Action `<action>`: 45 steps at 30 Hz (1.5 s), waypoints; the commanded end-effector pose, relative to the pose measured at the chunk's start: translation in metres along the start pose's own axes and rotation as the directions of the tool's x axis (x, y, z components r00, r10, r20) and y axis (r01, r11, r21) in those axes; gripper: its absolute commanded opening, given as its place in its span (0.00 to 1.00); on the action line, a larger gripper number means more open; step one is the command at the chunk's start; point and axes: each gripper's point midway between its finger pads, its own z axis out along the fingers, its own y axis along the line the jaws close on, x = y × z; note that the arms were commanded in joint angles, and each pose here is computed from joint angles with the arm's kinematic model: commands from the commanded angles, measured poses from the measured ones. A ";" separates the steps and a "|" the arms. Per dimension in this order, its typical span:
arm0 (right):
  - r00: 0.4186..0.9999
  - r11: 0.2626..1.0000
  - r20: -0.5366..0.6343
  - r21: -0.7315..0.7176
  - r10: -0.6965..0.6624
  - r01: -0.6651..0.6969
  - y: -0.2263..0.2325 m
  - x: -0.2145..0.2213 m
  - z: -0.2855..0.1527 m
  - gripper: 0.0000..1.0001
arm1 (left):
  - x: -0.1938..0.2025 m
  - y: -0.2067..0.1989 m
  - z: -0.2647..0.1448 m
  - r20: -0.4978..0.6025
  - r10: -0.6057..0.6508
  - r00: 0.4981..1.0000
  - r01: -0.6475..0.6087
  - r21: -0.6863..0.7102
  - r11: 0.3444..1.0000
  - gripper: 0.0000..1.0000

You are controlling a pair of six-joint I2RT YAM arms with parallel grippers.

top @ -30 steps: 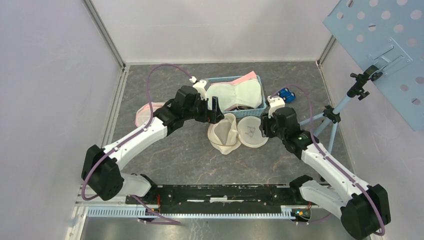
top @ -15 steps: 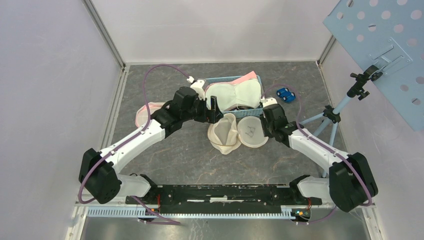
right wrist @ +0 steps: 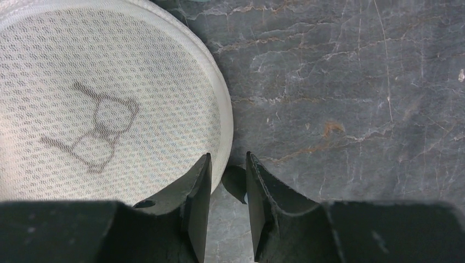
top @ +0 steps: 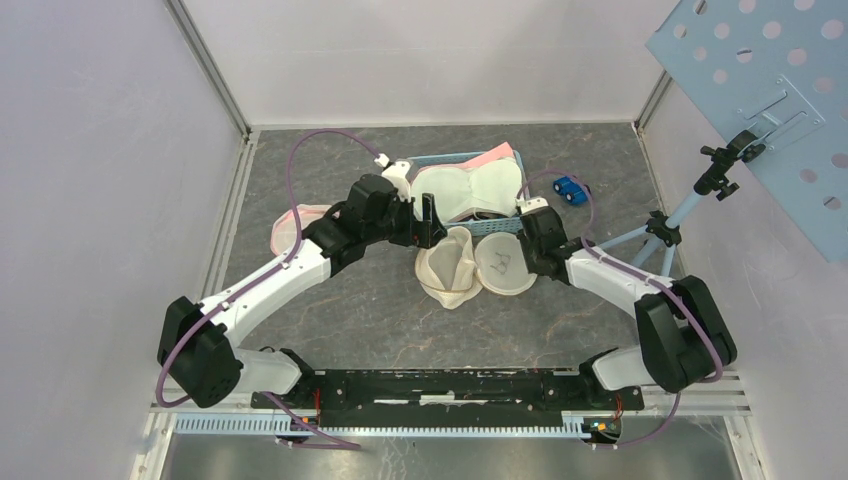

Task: Unzip the laundry bag and remove the bra
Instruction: Pick up the laundry bag at the center of the board.

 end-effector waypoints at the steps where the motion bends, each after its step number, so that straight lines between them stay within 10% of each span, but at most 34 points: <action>1: 0.997 1.000 0.071 -0.013 0.016 -0.015 0.003 -0.024 0.007 0.35 | -0.024 -0.005 -0.012 0.069 0.019 0.997 -0.018 -0.014 1.000 0.93; 15: 0.998 0.995 -0.023 -0.080 0.054 -0.056 0.010 0.005 0.026 0.30 | -0.052 0.006 -0.037 0.149 0.095 0.984 -0.077 -0.119 0.990 0.94; 21: 0.997 0.993 0.024 -0.092 0.078 -0.076 0.007 -0.019 0.014 0.00 | -0.048 0.008 -0.039 0.137 0.102 0.985 -0.085 -0.124 0.989 0.94; 45: 0.939 0.993 0.342 -0.121 0.030 0.013 -0.013 -0.114 -0.105 0.00 | 0.029 0.026 -0.008 0.003 -0.022 1.000 0.022 -0.087 0.996 0.92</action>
